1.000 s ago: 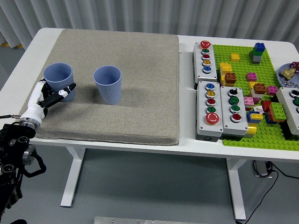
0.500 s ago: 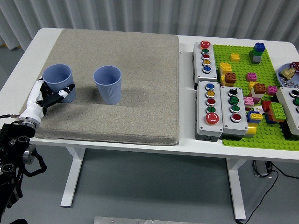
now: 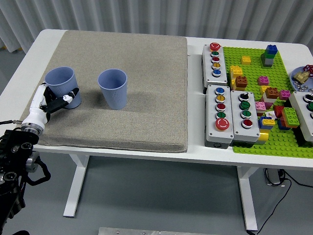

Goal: Pick cup pour cup place

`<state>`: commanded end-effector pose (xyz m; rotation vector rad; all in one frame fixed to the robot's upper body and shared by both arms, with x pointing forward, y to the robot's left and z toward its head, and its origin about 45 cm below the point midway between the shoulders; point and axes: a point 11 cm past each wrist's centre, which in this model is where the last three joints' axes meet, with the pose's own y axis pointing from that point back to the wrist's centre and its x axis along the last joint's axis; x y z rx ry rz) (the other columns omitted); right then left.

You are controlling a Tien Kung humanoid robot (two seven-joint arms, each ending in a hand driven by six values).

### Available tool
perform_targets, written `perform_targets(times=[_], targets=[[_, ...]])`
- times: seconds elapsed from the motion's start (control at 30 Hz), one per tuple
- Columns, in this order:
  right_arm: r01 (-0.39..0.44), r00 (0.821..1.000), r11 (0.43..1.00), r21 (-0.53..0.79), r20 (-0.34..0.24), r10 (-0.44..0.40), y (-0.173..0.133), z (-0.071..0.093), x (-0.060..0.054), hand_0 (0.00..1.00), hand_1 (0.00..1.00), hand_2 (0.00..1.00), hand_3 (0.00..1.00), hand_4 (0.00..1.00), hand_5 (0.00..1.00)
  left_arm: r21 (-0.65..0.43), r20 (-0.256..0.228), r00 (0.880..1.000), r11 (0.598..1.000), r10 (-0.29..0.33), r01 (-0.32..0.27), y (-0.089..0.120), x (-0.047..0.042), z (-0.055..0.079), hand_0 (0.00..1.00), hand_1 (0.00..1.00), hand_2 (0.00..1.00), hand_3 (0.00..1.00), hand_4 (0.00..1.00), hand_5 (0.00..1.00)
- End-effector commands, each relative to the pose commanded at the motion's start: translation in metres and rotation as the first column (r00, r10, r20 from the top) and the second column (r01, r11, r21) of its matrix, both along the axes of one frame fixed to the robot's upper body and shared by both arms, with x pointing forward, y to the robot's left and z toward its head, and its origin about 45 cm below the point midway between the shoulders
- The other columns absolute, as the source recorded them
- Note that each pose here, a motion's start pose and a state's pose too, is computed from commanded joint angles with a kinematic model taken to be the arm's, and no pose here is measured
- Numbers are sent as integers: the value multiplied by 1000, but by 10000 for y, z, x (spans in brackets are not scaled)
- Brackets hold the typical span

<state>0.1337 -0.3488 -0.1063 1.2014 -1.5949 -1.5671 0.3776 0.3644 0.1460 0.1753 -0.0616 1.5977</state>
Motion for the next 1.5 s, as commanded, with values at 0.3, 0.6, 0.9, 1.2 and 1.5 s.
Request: perform_targets(times=[0.3, 0.6, 0.9, 1.2, 1.5], targets=[[-1, 1000, 1000, 0, 2, 1, -2, 4, 10, 734, 697, 746, 599, 123, 253, 0, 15, 1000, 1000, 4, -4, -17, 6, 30, 528, 694, 877, 866, 715, 95], [-2, 1000, 1000, 0, 1, 2, -3, 2, 4, 734, 697, 746, 599, 122, 250, -1, 24, 999, 1000, 25, -25, 15, -1, 42, 519, 654, 742, 685, 706, 96], [-2, 1000, 1000, 0, 1, 2, -2, 2, 4, 735, 697, 745, 599, 123, 252, -2, 34, 999, 999, 33, -33, 21, 3, 65, 507, 631, 697, 637, 701, 100], [-5, 1000, 1000, 1, -3, 5, -3, -3, -16, 735, 698, 745, 599, 122, 249, -4, 38, 999, 999, 33, -32, 20, -4, 73, 493, 611, 696, 632, 683, 107], [-6, 1000, 1000, 0, -4, 6, -5, -3, -20, 735, 697, 745, 599, 122, 250, 4, 66, 998, 1000, 21, -22, -11, -5, 164, 489, 605, 695, 629, 676, 109]])
